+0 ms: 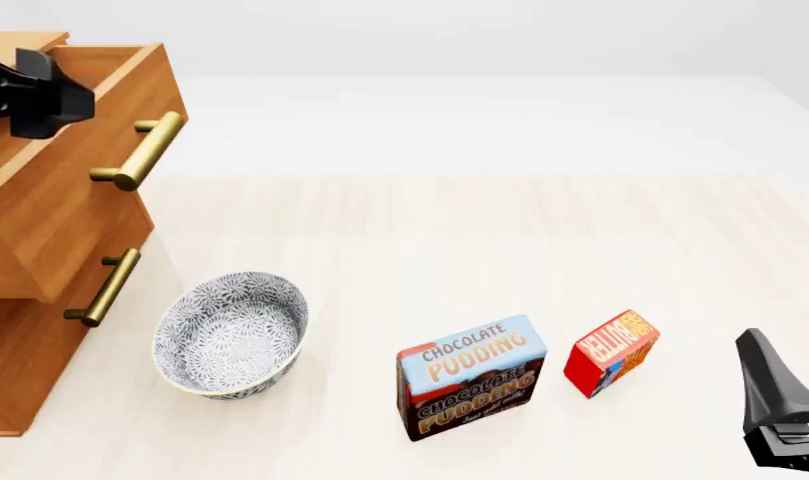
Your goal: Put the butter at the back in the top drawer of the cabinet and close it.
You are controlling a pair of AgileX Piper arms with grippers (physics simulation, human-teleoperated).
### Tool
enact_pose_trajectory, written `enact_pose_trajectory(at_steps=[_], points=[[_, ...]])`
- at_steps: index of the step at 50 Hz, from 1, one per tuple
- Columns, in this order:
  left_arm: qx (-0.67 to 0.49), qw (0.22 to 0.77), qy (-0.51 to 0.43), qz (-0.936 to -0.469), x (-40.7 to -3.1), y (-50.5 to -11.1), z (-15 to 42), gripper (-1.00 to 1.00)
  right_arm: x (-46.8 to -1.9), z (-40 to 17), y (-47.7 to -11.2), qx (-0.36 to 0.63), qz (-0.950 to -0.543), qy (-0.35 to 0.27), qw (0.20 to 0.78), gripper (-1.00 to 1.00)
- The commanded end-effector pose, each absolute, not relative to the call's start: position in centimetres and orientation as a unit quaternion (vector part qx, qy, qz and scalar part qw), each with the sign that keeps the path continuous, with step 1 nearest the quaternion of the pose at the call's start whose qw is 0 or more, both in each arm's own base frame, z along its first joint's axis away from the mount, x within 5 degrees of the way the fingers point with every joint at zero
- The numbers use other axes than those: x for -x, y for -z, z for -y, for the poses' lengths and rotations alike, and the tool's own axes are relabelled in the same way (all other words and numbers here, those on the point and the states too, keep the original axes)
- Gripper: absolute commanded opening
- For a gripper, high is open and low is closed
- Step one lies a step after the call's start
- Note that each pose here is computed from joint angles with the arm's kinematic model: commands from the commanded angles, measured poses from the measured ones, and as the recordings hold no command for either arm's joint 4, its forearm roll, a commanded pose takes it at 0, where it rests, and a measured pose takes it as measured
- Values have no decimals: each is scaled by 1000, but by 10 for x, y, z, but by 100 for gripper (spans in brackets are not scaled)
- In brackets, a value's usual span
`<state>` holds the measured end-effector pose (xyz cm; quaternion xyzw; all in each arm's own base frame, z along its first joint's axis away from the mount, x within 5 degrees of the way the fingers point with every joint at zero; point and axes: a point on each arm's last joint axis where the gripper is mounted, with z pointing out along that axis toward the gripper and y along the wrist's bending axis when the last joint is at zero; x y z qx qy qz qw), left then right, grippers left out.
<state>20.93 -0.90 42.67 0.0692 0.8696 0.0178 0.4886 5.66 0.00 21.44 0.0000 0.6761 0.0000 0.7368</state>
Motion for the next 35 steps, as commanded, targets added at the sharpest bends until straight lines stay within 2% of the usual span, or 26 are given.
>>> enact_pose_trajectory(at_steps=[1,35], points=[[-58,482,-16,-874,-212,-422,7,100,-57,0,-214,0,-676,0,737,100],[-34,456,-11,-889,-225,-393,3,100,-57,0,-214,0,-676,0,737,100]])
